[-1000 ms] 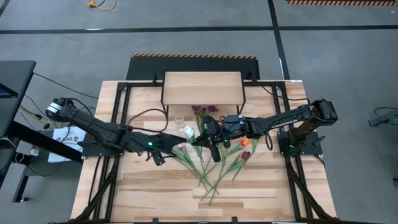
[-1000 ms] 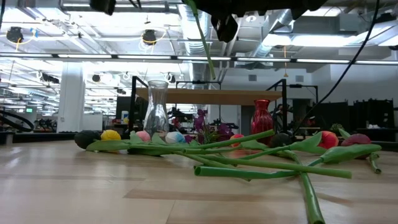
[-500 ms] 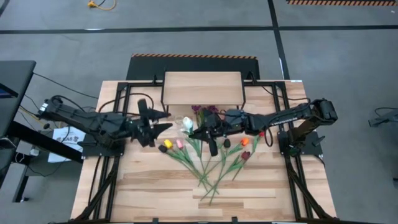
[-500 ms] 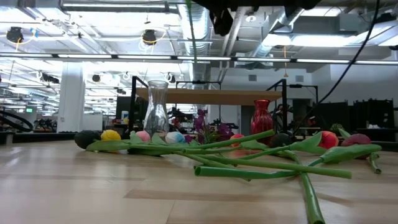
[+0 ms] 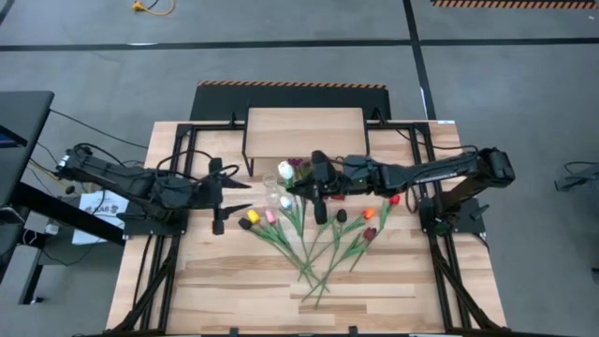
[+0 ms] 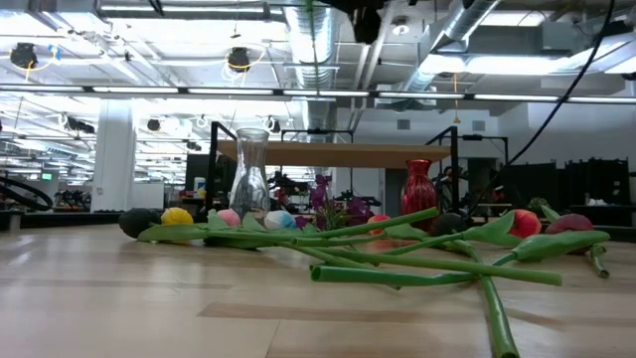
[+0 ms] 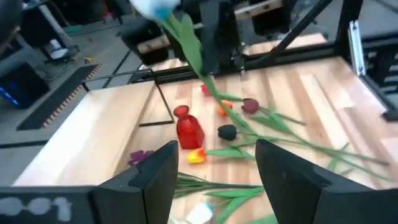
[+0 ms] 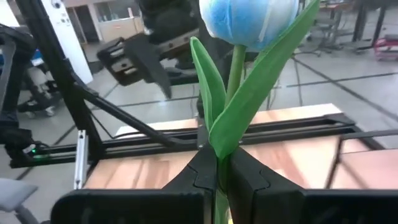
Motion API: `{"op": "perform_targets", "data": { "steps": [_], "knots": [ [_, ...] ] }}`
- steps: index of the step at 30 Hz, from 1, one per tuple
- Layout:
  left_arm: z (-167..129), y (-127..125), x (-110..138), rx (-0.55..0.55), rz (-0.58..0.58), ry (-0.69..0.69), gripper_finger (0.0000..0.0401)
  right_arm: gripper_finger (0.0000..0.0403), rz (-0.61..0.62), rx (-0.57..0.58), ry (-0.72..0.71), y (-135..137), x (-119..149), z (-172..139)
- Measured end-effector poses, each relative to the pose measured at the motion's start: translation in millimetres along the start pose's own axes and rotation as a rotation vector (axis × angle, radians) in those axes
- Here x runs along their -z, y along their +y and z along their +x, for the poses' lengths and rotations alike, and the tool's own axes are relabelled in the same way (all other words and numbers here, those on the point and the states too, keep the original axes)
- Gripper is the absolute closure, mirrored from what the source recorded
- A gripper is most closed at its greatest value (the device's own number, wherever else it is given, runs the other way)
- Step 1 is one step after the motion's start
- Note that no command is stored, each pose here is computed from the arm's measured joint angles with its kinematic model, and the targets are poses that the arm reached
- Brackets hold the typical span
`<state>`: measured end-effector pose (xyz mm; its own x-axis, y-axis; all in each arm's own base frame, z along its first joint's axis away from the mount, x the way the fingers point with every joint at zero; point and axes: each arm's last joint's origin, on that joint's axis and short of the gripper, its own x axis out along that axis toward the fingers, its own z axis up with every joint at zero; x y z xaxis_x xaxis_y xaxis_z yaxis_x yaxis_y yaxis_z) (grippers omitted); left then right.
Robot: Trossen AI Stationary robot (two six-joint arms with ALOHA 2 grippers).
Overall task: Pick and place flowers into a vace then onto a shelf
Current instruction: Put the left white blue flower into the red flower vase
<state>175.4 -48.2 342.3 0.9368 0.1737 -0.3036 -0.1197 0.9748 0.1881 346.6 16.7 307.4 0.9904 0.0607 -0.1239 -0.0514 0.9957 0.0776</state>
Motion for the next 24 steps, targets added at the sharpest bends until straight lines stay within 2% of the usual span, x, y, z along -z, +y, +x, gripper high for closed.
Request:
{"op": "perform_targets", "data": {
  "steps": [5,9,13,18,21,24],
  "knots": [
    [-18,12,13,-0.137,-0.07,-0.058,0.0196,0.0391,-0.055,0.052,0.022,-5,-17,-25],
    [-32,20,26,-0.135,-0.152,-0.184,0.0195,0.0391,-0.109,0.132,0.022,-9,-31,-51],
    [-41,24,42,-0.132,-0.212,-0.293,0.0195,0.0391,-0.158,0.161,-0.021,-16,-38,-76],
    [-44,26,57,-0.147,-0.258,-0.44,0.0195,0.0391,-0.193,0.229,-0.021,-33,-24,-107],
    [-44,26,61,-0.167,-0.24,-0.506,0.0195,0.0391,-0.178,0.281,-0.016,-44,-7,-123],
    [-44,25,61,-0.175,-0.208,-0.536,0.0195,0.0391,-0.133,0.33,-0.089,-52,5,-139]
  ]
}}
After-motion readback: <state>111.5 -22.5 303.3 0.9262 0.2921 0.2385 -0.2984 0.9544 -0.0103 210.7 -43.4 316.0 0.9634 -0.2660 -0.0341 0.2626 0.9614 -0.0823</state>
